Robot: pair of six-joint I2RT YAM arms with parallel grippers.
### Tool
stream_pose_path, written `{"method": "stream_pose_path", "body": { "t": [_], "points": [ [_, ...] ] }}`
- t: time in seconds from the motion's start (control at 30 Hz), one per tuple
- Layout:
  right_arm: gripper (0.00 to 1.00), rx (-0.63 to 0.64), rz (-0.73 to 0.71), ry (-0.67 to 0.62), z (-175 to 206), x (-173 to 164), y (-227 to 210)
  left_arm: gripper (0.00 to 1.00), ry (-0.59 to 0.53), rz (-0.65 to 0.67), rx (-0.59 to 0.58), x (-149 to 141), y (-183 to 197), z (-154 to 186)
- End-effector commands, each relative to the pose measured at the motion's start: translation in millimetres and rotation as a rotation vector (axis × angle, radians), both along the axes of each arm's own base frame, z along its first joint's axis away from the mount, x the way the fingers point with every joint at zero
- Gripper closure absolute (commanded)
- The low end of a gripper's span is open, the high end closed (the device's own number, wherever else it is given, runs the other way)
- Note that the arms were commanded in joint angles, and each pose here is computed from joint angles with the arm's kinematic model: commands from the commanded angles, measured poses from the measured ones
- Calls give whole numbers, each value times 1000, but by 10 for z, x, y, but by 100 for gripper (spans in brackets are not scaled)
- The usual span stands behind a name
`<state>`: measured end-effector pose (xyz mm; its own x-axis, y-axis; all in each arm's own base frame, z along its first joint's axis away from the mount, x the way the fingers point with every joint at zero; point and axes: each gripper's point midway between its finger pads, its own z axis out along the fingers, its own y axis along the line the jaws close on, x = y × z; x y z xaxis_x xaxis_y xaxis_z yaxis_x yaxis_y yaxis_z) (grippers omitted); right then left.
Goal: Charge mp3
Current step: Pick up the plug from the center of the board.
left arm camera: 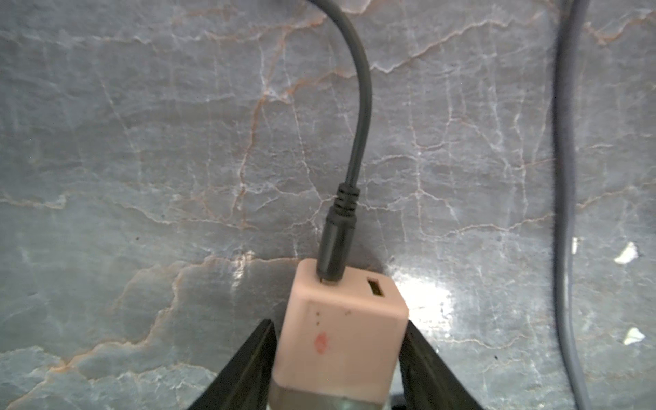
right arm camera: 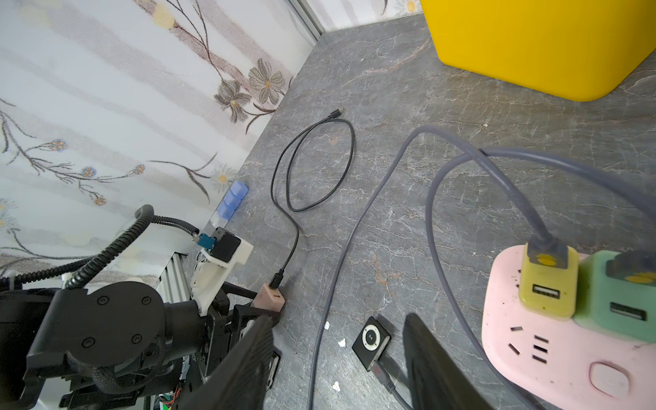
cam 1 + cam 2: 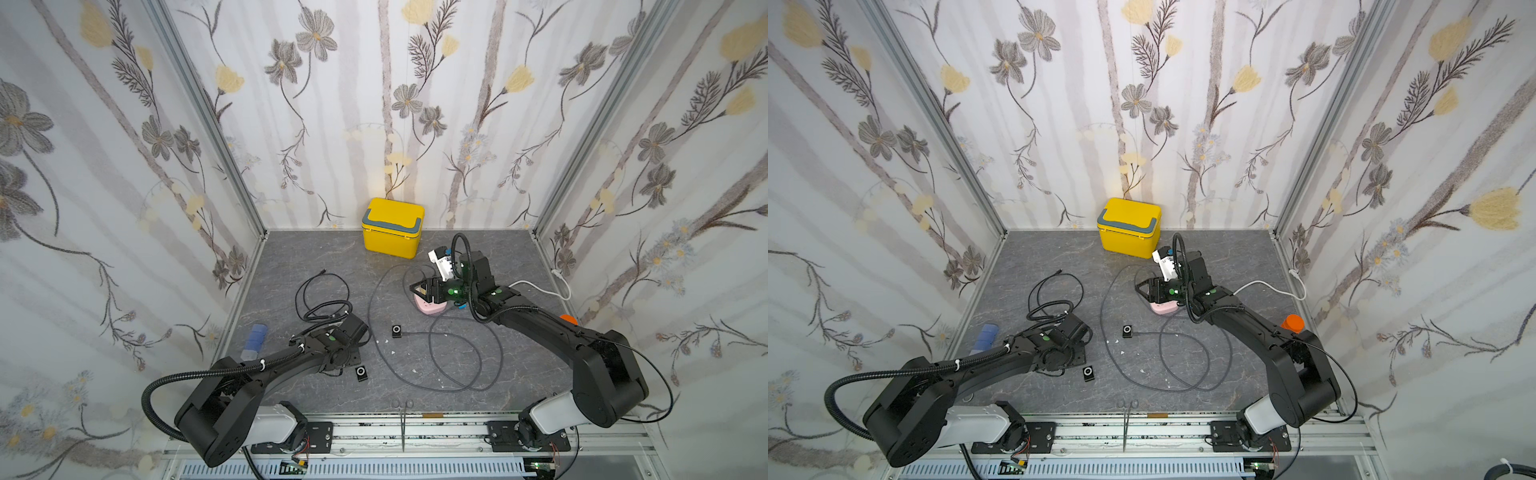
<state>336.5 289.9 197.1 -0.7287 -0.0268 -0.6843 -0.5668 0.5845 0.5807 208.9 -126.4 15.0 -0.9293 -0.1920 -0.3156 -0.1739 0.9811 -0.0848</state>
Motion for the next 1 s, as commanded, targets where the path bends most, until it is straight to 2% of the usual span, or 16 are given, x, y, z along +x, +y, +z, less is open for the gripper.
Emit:
{"method": "stream_pose_path", "body": {
  "t": [0.0, 0.17, 0.3, 0.43, 0.57, 0.73, 0.97],
  "points": [
    [42, -3, 32, 12, -26, -46, 39, 49, 5, -47, -2, -14, -29, -56],
    [41, 5, 81, 57, -112, -143, 123, 67, -20, -54, -19, -19, -21, -67],
    [40, 15, 144, 92, -172, -255, 261, 75, -124, -96, -76, 84, -104, 160],
    [38, 23, 230, 127, -255, -393, 496, 78, -252, -191, -163, 175, -297, 511],
    [37, 29, 306, 158, -323, -529, 737, 78, -382, -355, -208, 155, -634, 866],
    [37, 32, 357, 208, -424, -642, 874, 78, -403, -417, -178, 114, -713, 871],
    [39, 4, 400, 285, -659, -813, 928, 78, -499, -511, -217, 90, -855, 991]
  ]
}}
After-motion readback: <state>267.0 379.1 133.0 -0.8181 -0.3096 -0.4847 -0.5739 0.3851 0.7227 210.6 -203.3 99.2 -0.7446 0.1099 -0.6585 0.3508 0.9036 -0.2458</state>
